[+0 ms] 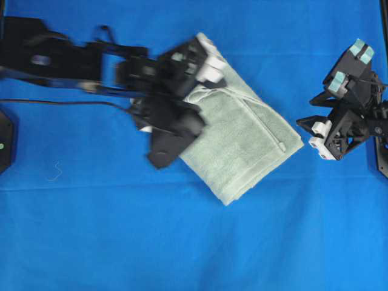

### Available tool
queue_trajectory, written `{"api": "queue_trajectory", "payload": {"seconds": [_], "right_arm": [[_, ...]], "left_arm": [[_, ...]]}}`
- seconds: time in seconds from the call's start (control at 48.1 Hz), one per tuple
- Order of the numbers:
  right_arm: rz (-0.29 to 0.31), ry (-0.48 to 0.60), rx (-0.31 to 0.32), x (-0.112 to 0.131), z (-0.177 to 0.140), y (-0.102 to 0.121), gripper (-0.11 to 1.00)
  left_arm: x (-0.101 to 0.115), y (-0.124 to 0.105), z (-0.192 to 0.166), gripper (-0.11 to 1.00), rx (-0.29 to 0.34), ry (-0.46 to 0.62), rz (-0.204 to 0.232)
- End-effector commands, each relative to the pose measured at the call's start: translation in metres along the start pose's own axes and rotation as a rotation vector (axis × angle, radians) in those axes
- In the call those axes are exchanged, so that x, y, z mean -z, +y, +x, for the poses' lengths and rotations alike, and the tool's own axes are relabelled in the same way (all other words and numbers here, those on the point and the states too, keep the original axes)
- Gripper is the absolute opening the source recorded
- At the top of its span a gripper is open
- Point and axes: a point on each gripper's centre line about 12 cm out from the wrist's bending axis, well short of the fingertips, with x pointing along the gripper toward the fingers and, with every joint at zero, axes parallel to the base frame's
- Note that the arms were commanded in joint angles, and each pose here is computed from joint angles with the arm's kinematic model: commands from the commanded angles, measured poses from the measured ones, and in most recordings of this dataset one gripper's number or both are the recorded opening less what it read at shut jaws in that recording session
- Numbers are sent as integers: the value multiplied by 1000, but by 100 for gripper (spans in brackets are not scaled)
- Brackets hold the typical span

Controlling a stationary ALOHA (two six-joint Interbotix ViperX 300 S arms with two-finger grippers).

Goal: Fold a bath towel.

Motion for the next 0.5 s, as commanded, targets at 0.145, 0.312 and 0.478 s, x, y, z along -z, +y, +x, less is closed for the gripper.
{"api": "queue_trajectory", "payload": {"seconds": [0.145,0.312,0.478], "right_arm": [[-14,-44,-31,-9,-4,6,64],[-47,-83,-40,-16,-6,8,64],[-97,-130,-48,-21,-7,9,64]], "left_arm": [[8,-18,-76,79,-174,-148,-242],[15,-43,-117,79,-212,-253,-475],[29,-71,-140,79,-192,-309,-726]]}}
